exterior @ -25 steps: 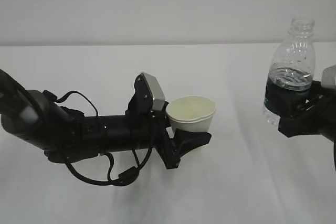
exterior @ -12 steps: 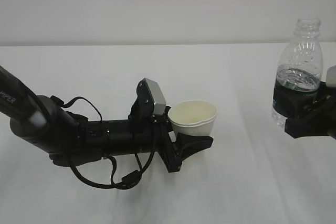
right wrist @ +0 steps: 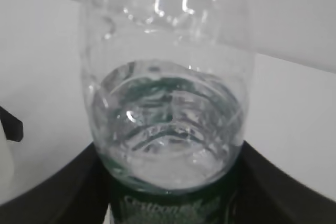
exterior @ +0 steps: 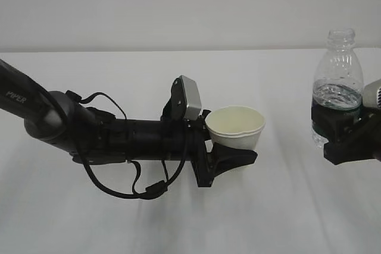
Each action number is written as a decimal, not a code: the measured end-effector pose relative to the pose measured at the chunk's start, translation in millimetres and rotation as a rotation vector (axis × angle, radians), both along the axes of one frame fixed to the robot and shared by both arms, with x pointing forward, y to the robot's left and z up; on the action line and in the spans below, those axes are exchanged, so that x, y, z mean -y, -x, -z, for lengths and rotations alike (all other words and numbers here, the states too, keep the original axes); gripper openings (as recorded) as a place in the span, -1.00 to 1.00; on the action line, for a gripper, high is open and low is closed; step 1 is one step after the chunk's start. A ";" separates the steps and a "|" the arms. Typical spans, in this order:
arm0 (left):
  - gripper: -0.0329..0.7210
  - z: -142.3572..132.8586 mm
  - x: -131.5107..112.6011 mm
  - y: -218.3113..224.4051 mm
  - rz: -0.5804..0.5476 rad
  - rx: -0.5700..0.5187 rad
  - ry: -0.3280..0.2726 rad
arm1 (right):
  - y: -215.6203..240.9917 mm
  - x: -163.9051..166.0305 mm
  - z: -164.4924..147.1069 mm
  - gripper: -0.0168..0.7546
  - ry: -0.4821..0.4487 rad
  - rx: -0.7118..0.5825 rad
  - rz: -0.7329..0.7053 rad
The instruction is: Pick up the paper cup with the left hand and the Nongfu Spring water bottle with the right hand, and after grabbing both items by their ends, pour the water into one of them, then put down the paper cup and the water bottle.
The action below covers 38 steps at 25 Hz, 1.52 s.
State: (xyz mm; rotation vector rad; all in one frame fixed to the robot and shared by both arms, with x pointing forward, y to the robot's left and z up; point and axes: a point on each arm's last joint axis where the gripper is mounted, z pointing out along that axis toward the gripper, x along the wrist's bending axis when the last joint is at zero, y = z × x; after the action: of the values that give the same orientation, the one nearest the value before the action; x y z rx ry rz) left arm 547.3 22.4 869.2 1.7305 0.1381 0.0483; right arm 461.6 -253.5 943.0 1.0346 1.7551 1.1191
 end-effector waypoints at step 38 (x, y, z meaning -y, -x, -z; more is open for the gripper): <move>0.28 -8.9 27.6 1.2 0.052 0.014 -0.011 | -1.7 7.0 0.5 0.23 0.425 0.109 -0.055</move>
State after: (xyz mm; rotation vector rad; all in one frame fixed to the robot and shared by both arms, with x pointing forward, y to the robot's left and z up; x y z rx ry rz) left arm 546.1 -5.2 878.1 1.7435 0.0827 0.0229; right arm 463.3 -260.5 942.4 0.6577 1.8358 0.7687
